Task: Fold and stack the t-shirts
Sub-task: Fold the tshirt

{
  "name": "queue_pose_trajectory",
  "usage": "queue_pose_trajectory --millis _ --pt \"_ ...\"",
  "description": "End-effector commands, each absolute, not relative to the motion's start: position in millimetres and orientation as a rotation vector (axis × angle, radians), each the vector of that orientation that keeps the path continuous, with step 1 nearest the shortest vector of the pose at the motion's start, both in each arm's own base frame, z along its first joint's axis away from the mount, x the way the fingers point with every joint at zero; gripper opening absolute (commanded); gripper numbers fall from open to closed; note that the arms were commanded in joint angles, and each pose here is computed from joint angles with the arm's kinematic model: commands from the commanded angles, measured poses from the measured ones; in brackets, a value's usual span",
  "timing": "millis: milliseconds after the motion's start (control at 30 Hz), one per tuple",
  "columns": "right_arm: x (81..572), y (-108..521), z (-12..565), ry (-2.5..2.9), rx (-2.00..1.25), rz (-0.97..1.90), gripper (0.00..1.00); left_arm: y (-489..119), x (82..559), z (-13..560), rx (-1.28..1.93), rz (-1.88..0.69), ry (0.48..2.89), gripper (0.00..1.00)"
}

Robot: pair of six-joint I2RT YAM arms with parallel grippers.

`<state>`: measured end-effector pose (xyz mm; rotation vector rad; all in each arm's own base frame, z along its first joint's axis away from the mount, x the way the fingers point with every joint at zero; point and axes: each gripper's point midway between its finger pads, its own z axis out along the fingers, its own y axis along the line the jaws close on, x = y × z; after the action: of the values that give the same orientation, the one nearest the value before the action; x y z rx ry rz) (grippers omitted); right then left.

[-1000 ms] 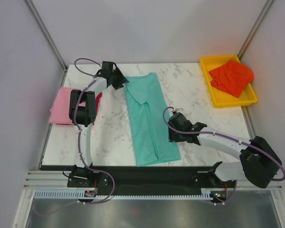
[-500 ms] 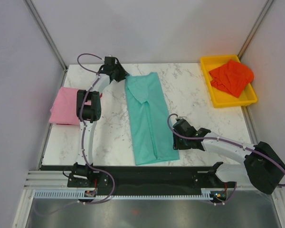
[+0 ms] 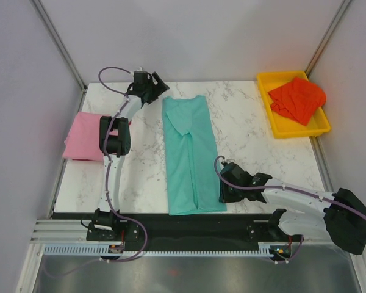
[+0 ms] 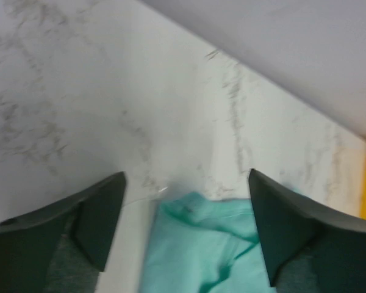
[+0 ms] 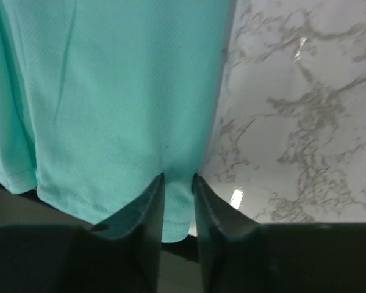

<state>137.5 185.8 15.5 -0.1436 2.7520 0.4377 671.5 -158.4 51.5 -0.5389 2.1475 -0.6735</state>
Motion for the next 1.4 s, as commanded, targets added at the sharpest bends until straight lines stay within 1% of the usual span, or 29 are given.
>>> queue_pose_trajectory --millis 0,33,67,133,200,233,267,300,367,400,433,467,500,567,600,667,700,733,800,900,933,967,1033,1100,1133,1233,1267,1333,1367 --pt "123 190 21 2.751 -0.127 0.475 0.37 -142 677 80 -0.527 -0.617 2.078 0.99" --pt "127 189 23 2.729 -0.114 0.473 0.41 -139 674 85 -0.533 -0.596 2.075 1.0" --pt "130 189 27 2.708 -0.108 0.471 0.48 -133 672 115 -0.53 -0.576 2.03 1.0" --pt "139 188 34 2.649 -0.081 0.468 0.57 -128 660 122 -0.523 -0.544 2.044 1.0" --pt "147 190 40 2.603 -0.067 0.473 0.61 -127 648 160 -0.494 -0.55 2.016 1.0" --pt "154 187 45 2.565 -0.049 0.456 0.64 -127 636 151 -0.491 -0.55 2.052 1.0" --pt "160 186 48 2.537 -0.036 0.44 0.67 -125 627 182 -0.482 -0.568 2.013 1.0" --pt "166 186 53 2.508 -0.022 0.433 0.7 -123 615 173 -0.516 -0.571 2.04 1.0" --pt "181 182 64 2.437 -0.01 0.383 0.74 -114 602 181 -0.581 -0.617 2.034 1.0" --pt "187 184 68 2.411 -0.006 0.382 0.75 -112 588 182 -0.647 -0.673 2.04 1.0" --pt "196 186 78 2.373 0.001 0.373 0.75 -111 584 194 -0.616 -0.785 2.012 1.0" --pt "207 182 84 2.338 0.023 0.331 0.75 -110 577 197 -0.619 -0.842 2.004 1.0" --pt "215 181 86 2.325 0.033 0.303 0.75 -109 562 194 -0.646 -0.885 2.009 1.0" --pt "236 182 102 2.297 0.058 0.307 0.72 -116 544 194 -0.622 -0.923 2.041 1.0" --pt "246 188 102 2.296 0.055 0.324 0.7 -122 525 196 -0.593 -0.916 2.063 0.99" --pt "268 195 115 2.285 0.059 0.363 0.66 -126 502 192 -0.588 -0.874 2.092 0.99" --pt "273 205 108 2.324 0.032 0.39 0.64 -131 482 189 -0.572 -0.845 2.105 1.0" --pt "285 214 119 2.307 0.019 0.433 0.62 -134 470 188 -0.571 -0.833 2.114 1.0" --pt "305 224 119 2.312 0.0 0.47 0.61 -142 439 174 -0.6 -0.825 2.148 1.0" --pt "332 228 107 2.331 0.027 0.478 0.61 -154 409 145 -0.603 -0.789 2.211 0.99" --pt "343 231 112 2.319 0.036 0.48 0.6 -153 405 139 -0.608 -0.754 2.216 0.99" --pt "352 228 95 2.352 0.049 0.436 0.58 -154 396 126 -0.611 -0.738 2.248 0.98" --pt "366 228 91 2.351 0.065 0.403 0.59 -160 391 116 -0.588 -0.739 2.26 0.97" --pt "376 224 69 2.389 0.085 0.355 0.58 -161 382 94 -0.586 -0.715 2.299 0.93" --pt "386 222 70 2.379 0.094 0.342 0.58 -161 383 90 -0.583 -0.715 2.291 0.88" --pt "398 224 57 2.381 0.084 0.329 0.58 -165 383 79 -0.554 -0.713 2.291 0.8" --pt "401 226 56 2.377 0.076 0.341 0.58 -166 383 76 -0.547 -0.709 2.296 0.74" --pt "406 228 50 2.385 0.056 0.33 0.58 -169 382 62 -0.537 -0.683 2.33 0.71" --pt "408 226 46 2.394 0.057 0.317 0.57 -171 383 57 -0.534 -0.681 2.341 0.65"
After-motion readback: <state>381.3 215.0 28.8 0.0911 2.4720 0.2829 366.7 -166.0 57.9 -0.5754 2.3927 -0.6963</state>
